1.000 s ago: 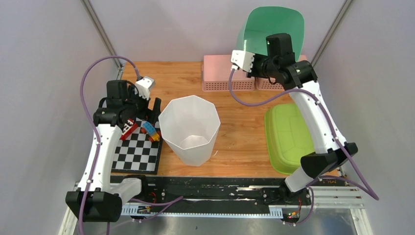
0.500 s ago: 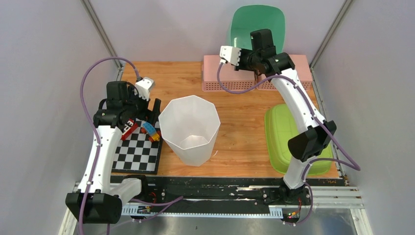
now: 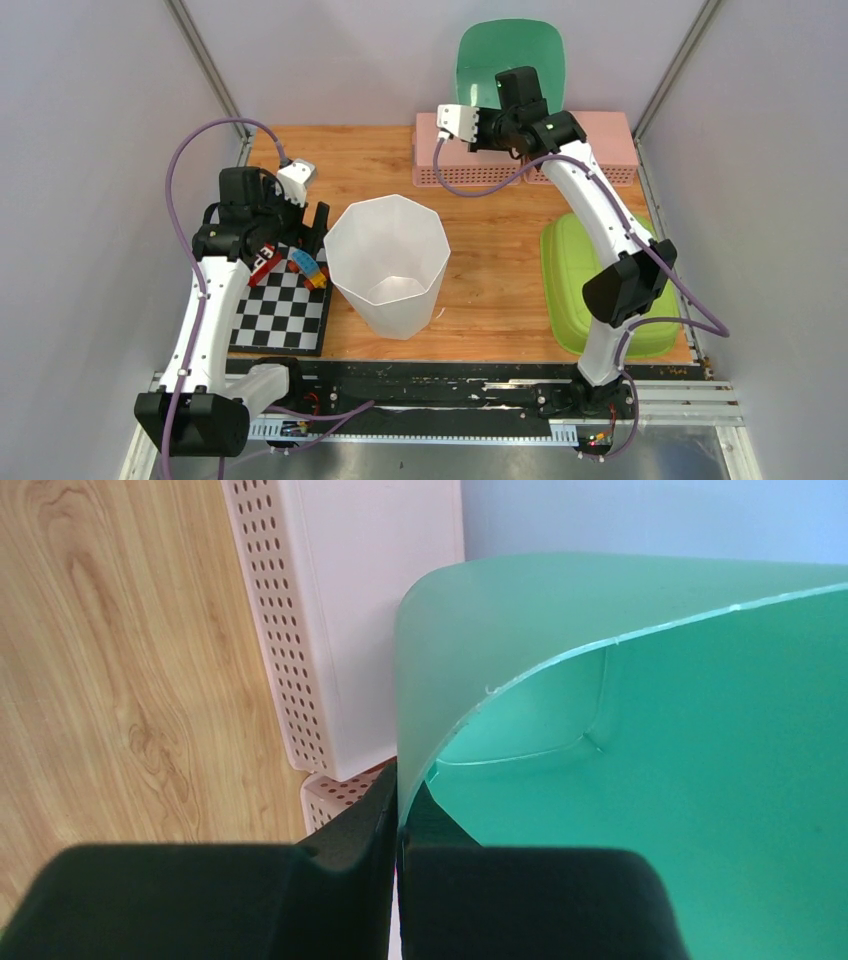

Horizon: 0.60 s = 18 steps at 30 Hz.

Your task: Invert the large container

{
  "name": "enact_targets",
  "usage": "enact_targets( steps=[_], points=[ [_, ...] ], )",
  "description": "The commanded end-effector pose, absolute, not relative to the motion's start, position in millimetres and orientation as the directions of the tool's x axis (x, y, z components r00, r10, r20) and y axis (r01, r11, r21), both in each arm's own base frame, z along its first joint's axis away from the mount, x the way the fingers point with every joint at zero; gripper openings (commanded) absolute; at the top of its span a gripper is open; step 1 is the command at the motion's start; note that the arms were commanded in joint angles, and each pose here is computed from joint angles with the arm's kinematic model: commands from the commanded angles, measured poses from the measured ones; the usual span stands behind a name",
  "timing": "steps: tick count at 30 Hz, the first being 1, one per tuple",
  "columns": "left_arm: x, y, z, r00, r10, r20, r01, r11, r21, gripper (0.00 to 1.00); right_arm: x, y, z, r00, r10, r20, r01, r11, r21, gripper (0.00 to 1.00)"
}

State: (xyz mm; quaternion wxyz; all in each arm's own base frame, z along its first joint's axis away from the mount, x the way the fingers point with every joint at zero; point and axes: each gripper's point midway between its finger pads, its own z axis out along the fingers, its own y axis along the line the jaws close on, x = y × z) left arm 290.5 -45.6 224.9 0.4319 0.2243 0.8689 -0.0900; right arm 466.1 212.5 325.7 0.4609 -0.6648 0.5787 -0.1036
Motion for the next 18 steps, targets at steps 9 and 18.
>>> enact_targets(
  steps=[9,18],
  points=[
    [292,-45,224,-0.51,0.323,-0.797,0.469,0.881,0.057,1.0,475,231,309,0.349,-0.869,-0.35,-0.652,0.043,-0.757,0.02],
    [293,-45,225,-0.508,0.326,-0.797,0.469,0.881,0.061,1.0,476,233,307,0.341,-0.869,-0.358,-0.658,0.051,-0.751,0.03]
  ],
)
